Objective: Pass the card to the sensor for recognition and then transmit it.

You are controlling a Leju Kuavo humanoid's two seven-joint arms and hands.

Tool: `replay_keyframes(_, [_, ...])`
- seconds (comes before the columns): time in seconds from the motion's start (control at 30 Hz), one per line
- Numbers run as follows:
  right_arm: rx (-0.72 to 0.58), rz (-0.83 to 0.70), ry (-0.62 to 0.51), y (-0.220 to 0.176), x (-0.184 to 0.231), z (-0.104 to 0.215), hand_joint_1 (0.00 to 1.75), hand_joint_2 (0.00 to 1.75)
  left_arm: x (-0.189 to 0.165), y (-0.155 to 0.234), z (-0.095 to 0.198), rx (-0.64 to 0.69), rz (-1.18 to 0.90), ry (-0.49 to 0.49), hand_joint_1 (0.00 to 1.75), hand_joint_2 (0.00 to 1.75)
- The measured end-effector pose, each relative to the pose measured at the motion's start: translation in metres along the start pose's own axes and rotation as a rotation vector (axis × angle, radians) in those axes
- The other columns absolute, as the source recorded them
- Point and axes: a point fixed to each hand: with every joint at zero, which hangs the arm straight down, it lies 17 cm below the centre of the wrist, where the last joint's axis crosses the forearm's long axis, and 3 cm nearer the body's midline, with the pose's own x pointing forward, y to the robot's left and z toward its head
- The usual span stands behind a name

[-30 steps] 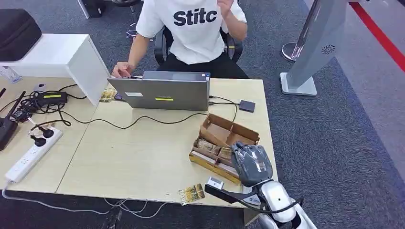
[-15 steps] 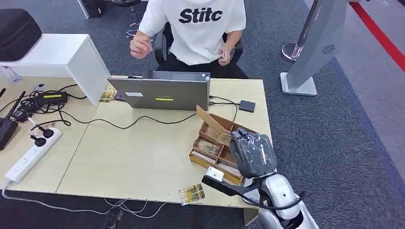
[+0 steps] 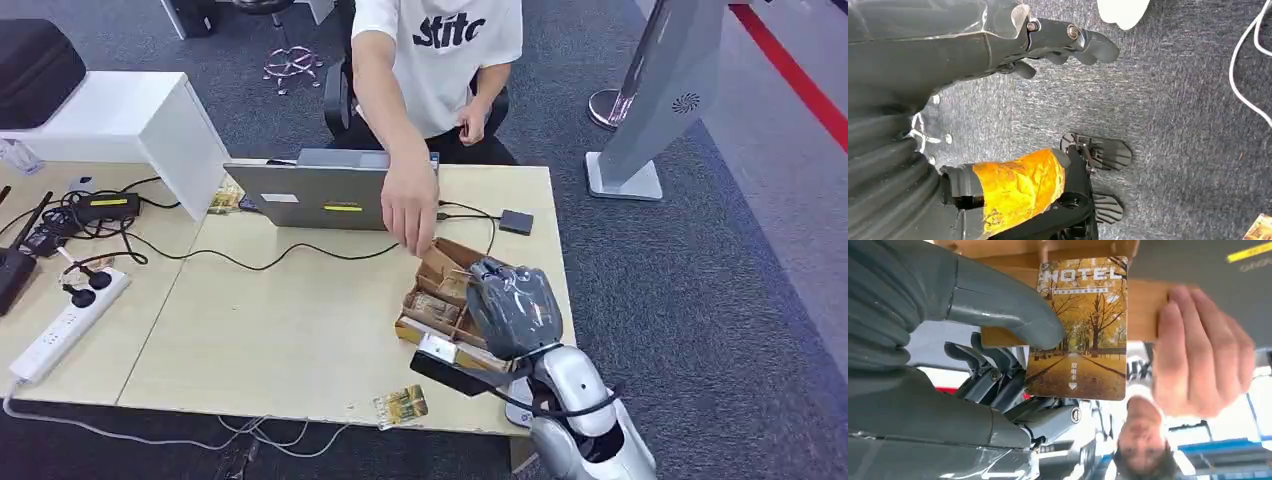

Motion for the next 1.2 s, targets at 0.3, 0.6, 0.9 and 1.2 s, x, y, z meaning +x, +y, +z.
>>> replay_keyframes(0.3, [0.079,-0.03,0.05,-0.005,0.0,-0.087,1.75,1.75,0.013,-0.017,0.001,-0.023,-0.056,-0.004,0.0,1.75])
replay_keyframes(0.6, [0.087,-0.044,0.057,-0.019,0.011,-0.124,1.75,1.75,0.014,-0.024,0.001,-0.034,-0.075,0.0,0.0,1.75])
replay_keyframes(0.9, [0.117,-0.01,0.081,-0.017,0.008,-0.134,1.75,1.75,0.014,-0.025,0.001,-0.031,-0.089,0.004,0.0,1.75])
replay_keyframes(1.2, [0.139,0.003,0.094,-0.009,0.004,-0.136,0.0,1.75,0.012,-0.026,0.001,-0.03,-0.094,0.012,0.0,1.75])
